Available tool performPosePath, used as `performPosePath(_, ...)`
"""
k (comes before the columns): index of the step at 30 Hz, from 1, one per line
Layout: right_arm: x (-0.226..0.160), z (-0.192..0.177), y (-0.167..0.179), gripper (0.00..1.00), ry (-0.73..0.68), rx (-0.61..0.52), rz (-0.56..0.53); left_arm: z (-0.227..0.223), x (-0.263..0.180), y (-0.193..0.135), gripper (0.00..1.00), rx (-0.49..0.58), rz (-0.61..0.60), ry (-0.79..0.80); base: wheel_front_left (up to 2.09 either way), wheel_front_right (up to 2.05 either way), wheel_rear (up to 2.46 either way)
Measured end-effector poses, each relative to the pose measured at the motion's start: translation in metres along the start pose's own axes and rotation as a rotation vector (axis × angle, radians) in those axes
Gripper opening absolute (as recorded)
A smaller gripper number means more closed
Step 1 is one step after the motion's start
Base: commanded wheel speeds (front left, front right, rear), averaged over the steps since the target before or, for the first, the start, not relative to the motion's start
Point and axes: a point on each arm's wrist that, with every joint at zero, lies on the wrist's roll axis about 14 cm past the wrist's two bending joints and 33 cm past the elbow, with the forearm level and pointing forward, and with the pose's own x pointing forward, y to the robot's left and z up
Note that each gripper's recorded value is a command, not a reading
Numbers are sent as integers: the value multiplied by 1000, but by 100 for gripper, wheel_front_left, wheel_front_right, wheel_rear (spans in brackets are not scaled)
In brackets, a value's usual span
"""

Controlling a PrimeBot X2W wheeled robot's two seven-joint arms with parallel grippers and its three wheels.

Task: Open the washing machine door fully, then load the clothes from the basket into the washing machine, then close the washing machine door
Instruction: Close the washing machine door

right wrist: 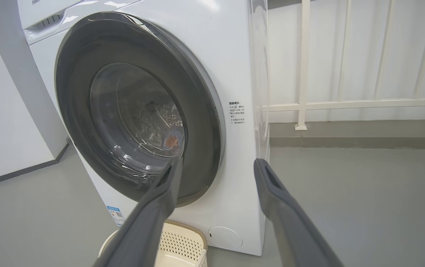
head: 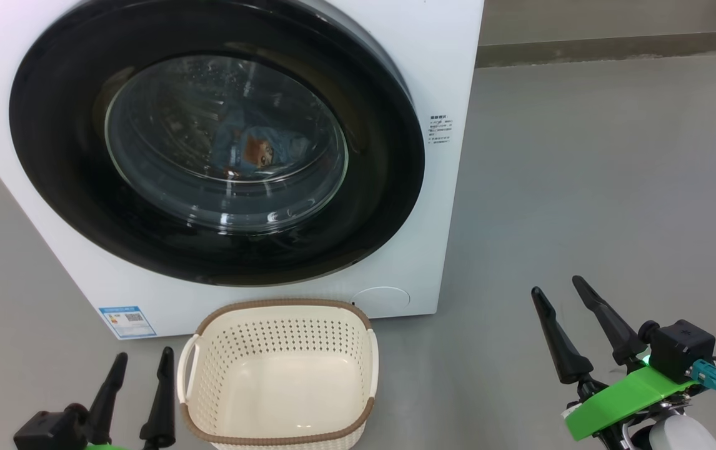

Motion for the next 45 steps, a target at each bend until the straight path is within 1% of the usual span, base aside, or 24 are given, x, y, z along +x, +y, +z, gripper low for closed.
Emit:
performPosePath(13,3,-1,2,100,0,7,2,-2,-4,7,100,-3,22,5,0,0,0)
performPosePath(45,2,-5,-1,100,9,13,-11,-1,-3,8,100,5,19,5,0,0,0)
